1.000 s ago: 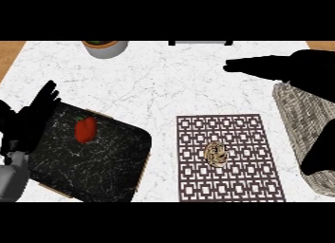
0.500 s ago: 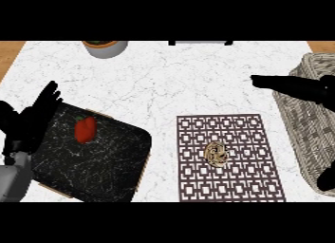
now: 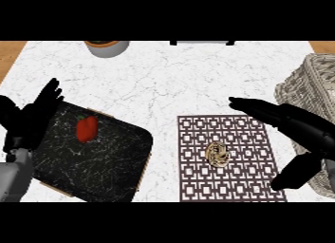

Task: Pick the cupcake from the placemat and place it in the basket

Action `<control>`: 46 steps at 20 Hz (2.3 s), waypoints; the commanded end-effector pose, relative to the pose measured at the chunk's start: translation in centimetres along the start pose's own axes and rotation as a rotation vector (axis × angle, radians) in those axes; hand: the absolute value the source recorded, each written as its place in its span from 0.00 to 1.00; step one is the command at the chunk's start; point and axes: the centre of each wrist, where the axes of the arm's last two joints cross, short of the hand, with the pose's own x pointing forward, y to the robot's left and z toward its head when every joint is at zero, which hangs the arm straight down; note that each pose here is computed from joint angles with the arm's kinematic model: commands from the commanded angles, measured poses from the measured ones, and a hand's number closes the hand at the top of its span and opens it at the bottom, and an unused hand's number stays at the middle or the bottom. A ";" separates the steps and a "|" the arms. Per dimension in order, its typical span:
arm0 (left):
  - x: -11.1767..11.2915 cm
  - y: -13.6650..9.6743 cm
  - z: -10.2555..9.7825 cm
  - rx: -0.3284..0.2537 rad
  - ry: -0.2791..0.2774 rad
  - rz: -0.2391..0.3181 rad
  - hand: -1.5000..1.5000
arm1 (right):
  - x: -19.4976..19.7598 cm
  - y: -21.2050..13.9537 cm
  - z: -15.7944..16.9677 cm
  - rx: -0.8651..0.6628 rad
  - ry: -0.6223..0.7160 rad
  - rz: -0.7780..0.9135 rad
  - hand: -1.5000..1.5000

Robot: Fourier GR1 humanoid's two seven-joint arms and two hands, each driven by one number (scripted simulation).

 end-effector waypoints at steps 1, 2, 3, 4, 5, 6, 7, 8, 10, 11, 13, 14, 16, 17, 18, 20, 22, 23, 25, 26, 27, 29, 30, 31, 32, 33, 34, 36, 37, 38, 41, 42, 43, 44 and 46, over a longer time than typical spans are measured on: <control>-0.3 -1.3 0.0 0.010 -0.003 0.013 0.50 | -1.8 4.3 -3.4 -0.009 -0.018 -0.006 0.00; -1.3 -1.9 0.1 -0.014 -0.011 -0.001 0.50 | -1.7 5.3 -2.9 -0.055 -0.034 -0.058 0.00; -0.5 0.8 0.2 0.011 -0.012 -0.012 0.50 | -1.9 4.0 -2.4 -0.056 -0.048 -0.091 0.00; -0.3 0.6 -0.3 -0.003 -0.004 0.026 0.50 | -2.6 5.8 -3.7 -0.082 -0.059 -0.119 0.00; -1.0 -0.7 0.7 0.006 -0.004 0.010 0.50 | -2.8 4.2 -3.4 -0.056 -0.062 -0.138 0.00; 0.8 0.3 0.3 -0.001 0.001 -0.002 0.50 | -2.7 6.4 -4.7 -0.056 -0.030 -0.109 0.00; -1.2 0.3 0.3 0.002 -0.015 -0.003 0.50 | -2.5 8.0 -3.9 -0.028 -0.023 -0.075 0.00; 0.0 -0.3 -0.9 0.010 0.007 0.008 0.50 | -2.0 6.6 -6.4 -0.017 0.000 -0.065 0.00; -0.3 -1.3 0.2 -0.008 -0.003 0.002 0.50 | -3.6 9.3 -6.6 0.042 0.031 -0.020 0.00; 0.2 0.4 0.7 -0.007 0.001 -0.014 0.50 | -4.8 8.5 -6.0 0.035 0.039 -0.036 0.00; -0.4 -0.2 0.2 0.011 0.001 0.019 0.50 | -5.5 9.2 -5.6 0.076 0.061 -0.024 0.00; 0.9 0.3 -0.5 0.004 -0.007 0.007 0.50 | -7.1 9.9 -6.6 0.078 0.056 -0.012 0.00; 0.5 -1.0 -0.4 0.002 0.004 0.000 0.50 | -6.8 9.1 -5.9 0.083 0.068 0.014 0.00; 0.5 1.1 -0.2 0.014 -0.009 0.011 0.50 | -5.3 9.0 -8.2 0.095 0.077 0.023 0.00; 0.4 0.1 1.4 0.009 -0.015 0.002 0.50 | -4.5 8.1 -7.0 0.100 0.078 0.021 0.00; 0.7 -1.2 0.2 -0.010 -0.011 0.010 0.50 | -6.2 9.3 -7.6 0.098 0.081 0.028 0.00; -0.2 0.3 0.8 0.001 -0.012 0.006 0.50 | -7.4 8.7 -6.8 0.088 0.059 0.020 0.00; -0.6 0.1 0.2 0.005 -0.002 -0.006 0.50 | -7.6 8.7 -6.4 0.075 0.050 0.013 0.00; -3.0 2.3 0.0 -0.001 -0.012 0.010 0.50 | -7.0 9.2 -6.6 0.094 0.050 0.002 0.00; -0.9 -0.8 0.3 0.019 -0.005 0.010 0.50 | -7.2 7.1 -6.0 0.090 0.034 -0.003 0.00; -0.4 1.1 0.0 0.015 -0.006 0.012 0.50 | -8.4 7.4 -5.6 0.094 0.032 -0.005 0.00; -0.9 -1.2 -0.4 0.008 0.002 -0.005 0.50 | -7.1 9.2 -5.1 0.107 -0.003 -0.045 0.00; -0.5 0.4 0.7 0.015 -0.009 0.000 0.50 | -7.7 9.3 -4.5 0.125 -0.003 -0.056 0.00; -0.4 1.0 -1.6 -0.007 -0.021 -0.002 0.50 | -7.8 9.6 -4.9 0.126 -0.006 -0.043 0.00; -0.4 0.5 0.4 -0.016 -0.010 0.006 0.50 | -6.8 9.9 -5.2 0.128 -0.017 -0.039 0.00; -0.7 0.2 -0.9 0.007 -0.014 0.020 0.50 | -7.9 8.3 -5.8 0.120 -0.020 -0.057 0.00; 0.4 0.1 1.2 -0.008 -0.012 -0.007 0.50 | -8.7 9.2 -4.2 0.125 -0.026 -0.043 0.00; 0.5 1.7 0.9 -0.003 0.001 0.000 0.50 | -8.4 8.9 -5.8 0.151 -0.027 -0.035 0.00; 1.1 -0.3 -0.3 0.008 0.004 0.002 0.50 | -7.1 10.4 -4.8 0.138 -0.027 -0.022 0.00; 0.8 1.0 -0.2 -0.017 -0.005 0.019 0.50 | -6.9 9.6 -4.9 0.130 -0.010 0.012 0.00; -0.7 -0.6 1.1 0.008 0.006 -0.008 0.50 | -6.5 11.2 -3.6 0.121 0.027 0.034 0.00; -1.0 1.1 -0.3 0.002 -0.009 0.009 0.50 | -7.3 11.0 -5.8 0.100 0.028 0.038 0.00; 0.1 0.6 0.3 -0.001 0.010 -0.002 0.50 | -7.0 11.6 -5.2 0.125 0.045 0.038 0.00; -1.4 0.8 -0.8 0.003 0.001 0.002 0.50 | -8.1 13.2 -5.5 0.143 0.041 0.057 0.00; -0.9 1.2 -0.2 0.002 0.002 -0.008 0.50 | -6.9 12.0 -6.1 0.119 0.058 0.074 0.00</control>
